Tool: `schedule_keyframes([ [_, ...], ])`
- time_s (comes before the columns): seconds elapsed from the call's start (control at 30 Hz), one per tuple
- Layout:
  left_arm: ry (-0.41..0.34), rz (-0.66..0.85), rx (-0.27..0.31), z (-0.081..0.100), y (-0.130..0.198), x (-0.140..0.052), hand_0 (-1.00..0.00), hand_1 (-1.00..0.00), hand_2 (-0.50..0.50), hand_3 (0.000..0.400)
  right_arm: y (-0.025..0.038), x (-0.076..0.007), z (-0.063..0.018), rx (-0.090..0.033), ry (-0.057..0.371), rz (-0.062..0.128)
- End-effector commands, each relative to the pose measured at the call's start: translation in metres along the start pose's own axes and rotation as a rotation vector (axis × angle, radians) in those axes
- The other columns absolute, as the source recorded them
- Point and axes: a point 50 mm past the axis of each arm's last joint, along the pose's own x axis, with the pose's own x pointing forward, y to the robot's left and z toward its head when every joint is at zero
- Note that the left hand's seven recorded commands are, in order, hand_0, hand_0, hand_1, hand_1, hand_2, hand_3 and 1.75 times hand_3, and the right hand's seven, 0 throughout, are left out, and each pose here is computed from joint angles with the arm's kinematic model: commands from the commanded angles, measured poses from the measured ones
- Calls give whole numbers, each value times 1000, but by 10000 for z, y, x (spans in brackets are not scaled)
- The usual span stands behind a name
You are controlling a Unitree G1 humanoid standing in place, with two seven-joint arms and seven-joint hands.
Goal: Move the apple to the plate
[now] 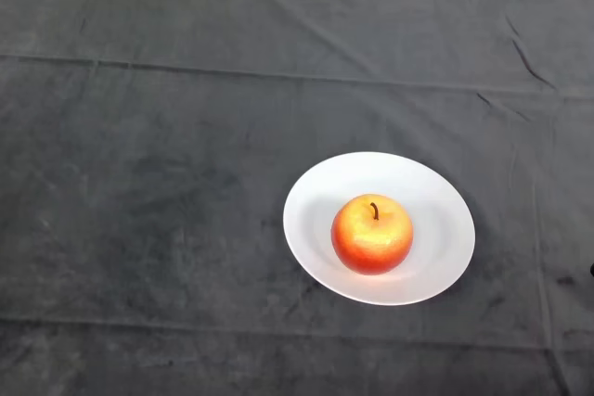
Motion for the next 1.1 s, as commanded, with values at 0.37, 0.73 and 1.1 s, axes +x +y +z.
schedule_keyframes([
  [0.37,-24,89,38,16,145,63,0,0,0,0,-124,-529,-582,-20,307,-37],
  [0.73,-21,102,39,16,119,75,0,0,0,0,-124,-529,-582,-20,307,-37],
  [1.1,-20,104,41,5,113,68,0,0,0,0,-124,-529,-582,-20,307,-37],
])
